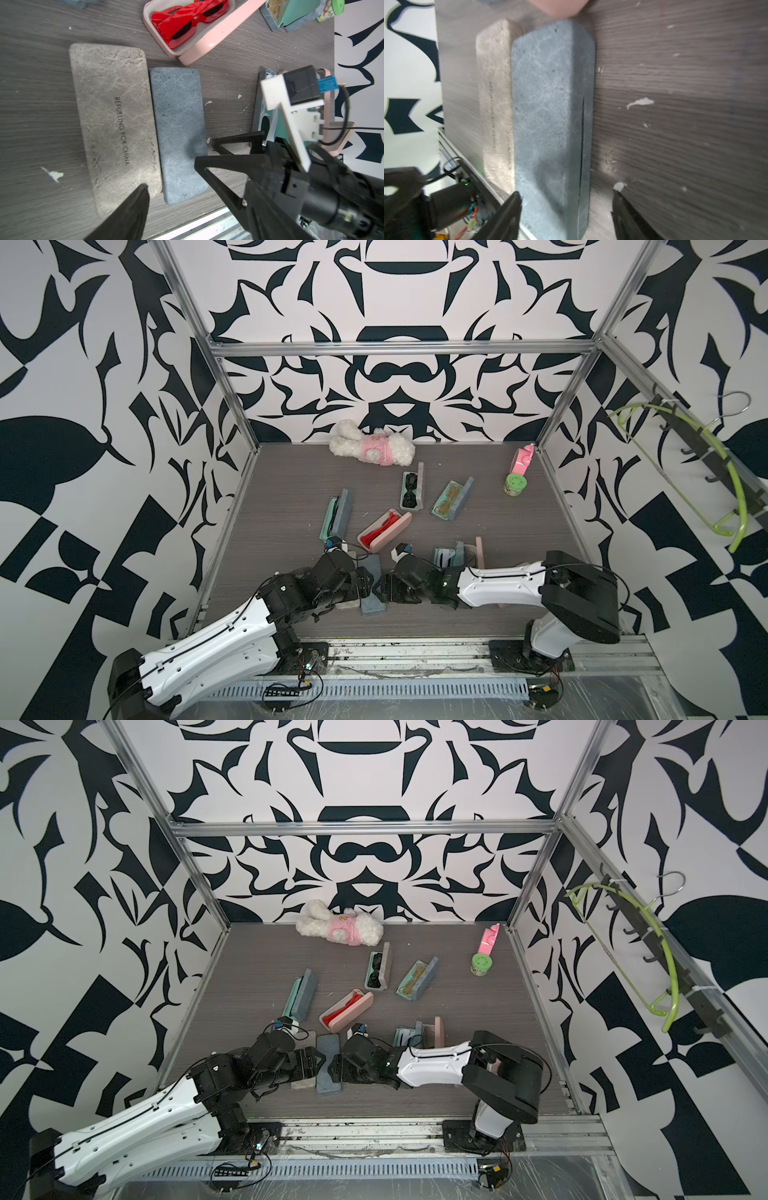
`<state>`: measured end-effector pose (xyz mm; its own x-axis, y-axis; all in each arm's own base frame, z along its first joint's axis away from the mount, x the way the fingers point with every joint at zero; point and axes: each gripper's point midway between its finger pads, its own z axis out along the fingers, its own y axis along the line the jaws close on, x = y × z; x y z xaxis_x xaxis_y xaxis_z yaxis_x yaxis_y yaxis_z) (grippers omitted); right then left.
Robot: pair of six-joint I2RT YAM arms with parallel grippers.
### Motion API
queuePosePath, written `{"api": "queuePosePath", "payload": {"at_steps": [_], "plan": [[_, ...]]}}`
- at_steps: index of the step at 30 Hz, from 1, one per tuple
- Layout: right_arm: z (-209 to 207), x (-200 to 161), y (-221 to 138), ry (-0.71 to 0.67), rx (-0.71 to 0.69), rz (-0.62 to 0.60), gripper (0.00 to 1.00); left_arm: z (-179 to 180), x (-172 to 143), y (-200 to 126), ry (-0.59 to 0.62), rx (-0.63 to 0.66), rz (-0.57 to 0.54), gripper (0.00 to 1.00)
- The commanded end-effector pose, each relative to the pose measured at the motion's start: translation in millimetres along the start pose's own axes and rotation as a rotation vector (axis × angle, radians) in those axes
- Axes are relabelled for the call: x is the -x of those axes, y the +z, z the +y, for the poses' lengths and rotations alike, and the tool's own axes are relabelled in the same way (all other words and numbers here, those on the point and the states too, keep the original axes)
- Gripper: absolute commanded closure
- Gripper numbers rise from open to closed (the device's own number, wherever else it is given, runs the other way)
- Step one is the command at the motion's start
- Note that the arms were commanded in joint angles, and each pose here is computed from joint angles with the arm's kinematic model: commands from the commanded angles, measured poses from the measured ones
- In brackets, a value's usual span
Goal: Close the glasses case
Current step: Move the glasses case to the center of the board.
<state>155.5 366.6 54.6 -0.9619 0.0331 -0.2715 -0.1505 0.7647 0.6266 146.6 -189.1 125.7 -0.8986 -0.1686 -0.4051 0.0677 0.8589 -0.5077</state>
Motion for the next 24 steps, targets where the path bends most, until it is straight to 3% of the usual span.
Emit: {"api": "queuePosePath", "payload": {"at_steps": [1,10,11,13,24], "plan": [[1,8,-18,-0.055,-0.012,-0.053,0.24,-14,8,-6,0.025,-0.045,-0.02,0.22],[-6,23,-58,-0.168,-0.081,-0.14,0.13,-26,15,-8,0.054,-0.062,-0.031,0.2],[-8,24,-63,-0.175,-0.092,-0.149,0.12,-27,17,-7,0.053,-0.056,-0.034,0.11],[-12,27,-73,-0.189,-0.113,-0.17,0.1,-29,18,-7,0.061,-0.049,-0.034,0.06],[-43,42,-145,-0.177,-0.184,-0.302,0.06,-56,30,4,0.116,-0.062,-0.013,0.06]]}}
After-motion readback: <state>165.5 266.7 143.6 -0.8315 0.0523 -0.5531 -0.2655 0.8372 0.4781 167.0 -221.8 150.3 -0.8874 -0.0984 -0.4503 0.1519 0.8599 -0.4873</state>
